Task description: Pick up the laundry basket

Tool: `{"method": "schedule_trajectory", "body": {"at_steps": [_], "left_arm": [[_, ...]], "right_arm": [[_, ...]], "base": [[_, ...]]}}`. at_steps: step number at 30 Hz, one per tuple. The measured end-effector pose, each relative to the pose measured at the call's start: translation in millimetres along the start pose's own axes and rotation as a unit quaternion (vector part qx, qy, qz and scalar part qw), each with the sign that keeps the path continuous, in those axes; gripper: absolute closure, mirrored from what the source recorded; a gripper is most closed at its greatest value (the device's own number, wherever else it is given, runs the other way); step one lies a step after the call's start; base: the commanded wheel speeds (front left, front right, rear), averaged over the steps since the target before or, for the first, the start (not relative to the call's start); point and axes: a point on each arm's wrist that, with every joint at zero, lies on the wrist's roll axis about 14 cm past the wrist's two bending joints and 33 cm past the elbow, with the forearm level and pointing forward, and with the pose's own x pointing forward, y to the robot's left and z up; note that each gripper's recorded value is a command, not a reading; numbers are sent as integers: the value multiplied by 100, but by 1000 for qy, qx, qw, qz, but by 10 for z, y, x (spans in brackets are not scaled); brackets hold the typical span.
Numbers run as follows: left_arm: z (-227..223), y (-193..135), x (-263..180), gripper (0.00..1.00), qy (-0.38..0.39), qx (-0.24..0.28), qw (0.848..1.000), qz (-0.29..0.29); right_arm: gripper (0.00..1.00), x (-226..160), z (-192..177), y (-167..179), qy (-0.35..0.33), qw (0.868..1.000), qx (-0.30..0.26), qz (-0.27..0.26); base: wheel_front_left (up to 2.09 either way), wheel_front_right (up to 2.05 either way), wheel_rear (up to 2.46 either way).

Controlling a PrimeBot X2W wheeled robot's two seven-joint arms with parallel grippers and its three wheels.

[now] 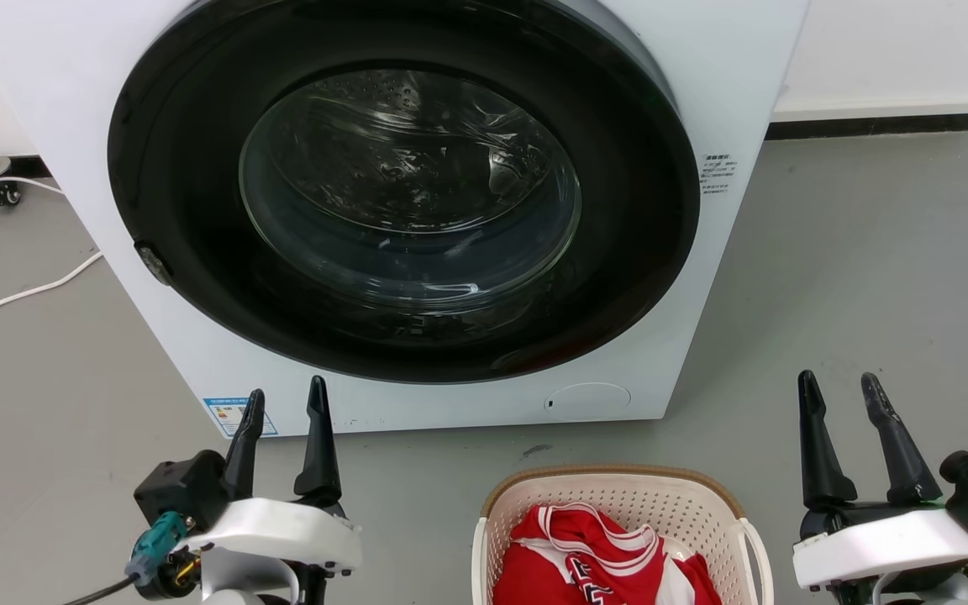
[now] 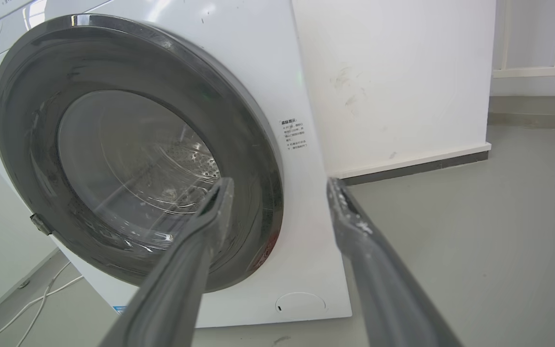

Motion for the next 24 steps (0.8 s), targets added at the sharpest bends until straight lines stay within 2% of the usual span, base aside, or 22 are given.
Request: {"method": "schedule_trajectory", "body": {"at_steps": [24], "left_arm": [[-16, -59, -25, 0, -15, 98, 995, -12]], "right_arm": [[0, -29, 55, 99, -17, 995, -92, 25]], "base": [[0, 0, 0]]}}
